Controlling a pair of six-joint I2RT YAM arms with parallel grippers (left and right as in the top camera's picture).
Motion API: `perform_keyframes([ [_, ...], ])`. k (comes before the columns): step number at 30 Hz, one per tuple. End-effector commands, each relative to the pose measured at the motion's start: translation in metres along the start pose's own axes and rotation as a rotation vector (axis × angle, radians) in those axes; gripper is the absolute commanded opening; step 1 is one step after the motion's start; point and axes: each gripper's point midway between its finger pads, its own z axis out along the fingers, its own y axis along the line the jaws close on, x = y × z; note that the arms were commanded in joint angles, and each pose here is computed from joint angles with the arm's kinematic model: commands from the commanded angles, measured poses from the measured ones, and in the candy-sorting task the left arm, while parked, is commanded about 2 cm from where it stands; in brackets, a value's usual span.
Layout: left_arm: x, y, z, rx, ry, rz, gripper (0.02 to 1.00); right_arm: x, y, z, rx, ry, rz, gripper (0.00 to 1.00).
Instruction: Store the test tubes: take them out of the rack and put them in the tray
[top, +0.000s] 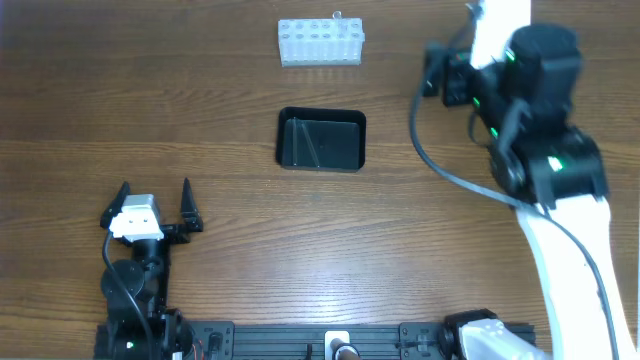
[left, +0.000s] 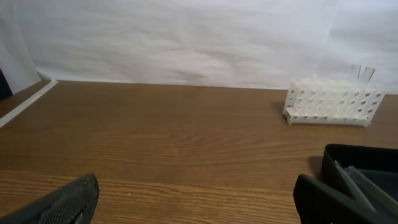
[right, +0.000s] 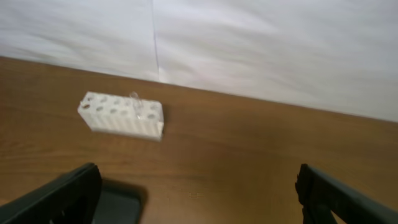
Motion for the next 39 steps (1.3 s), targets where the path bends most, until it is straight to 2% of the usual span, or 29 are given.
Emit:
perform_keyframes([
  [1,0.001,-0.001,0.000,0.009,-0.002,0.015,0.998,-0.009,0.013,0.042,0.040,0.006,-0.030,0.993],
  [6,0.001,-0.001,0.000,0.009,-0.002,0.015,0.998,0.001,0.036,0.095,0.055,0.032,-0.045,0.991],
  [13,0.001,-0.001,0.000,0.009,-0.002,0.015,0.998,0.020,0.058,0.158,0.113,0.032,0.040,0.993],
  [18,0.001,-0.001,0.000,0.009,-0.002,0.015,0.998,0.040,0.080,0.199,0.111,0.021,0.044,0.980],
  [29,0.001,-0.001,0.000,0.009,-0.002,0.015,0.996,0.060,0.100,0.261,0.156,0.034,0.060,0.936],
  [36,0.001,-0.001,0.000,0.009,-0.002,0.015,0.996,0.069,0.107,0.277,0.155,0.040,0.117,0.904],
  [39,0.001,-0.001,0.000,0.009,-0.002,0.015,0.998,0.076,0.110,0.281,0.151,0.055,0.114,0.899],
])
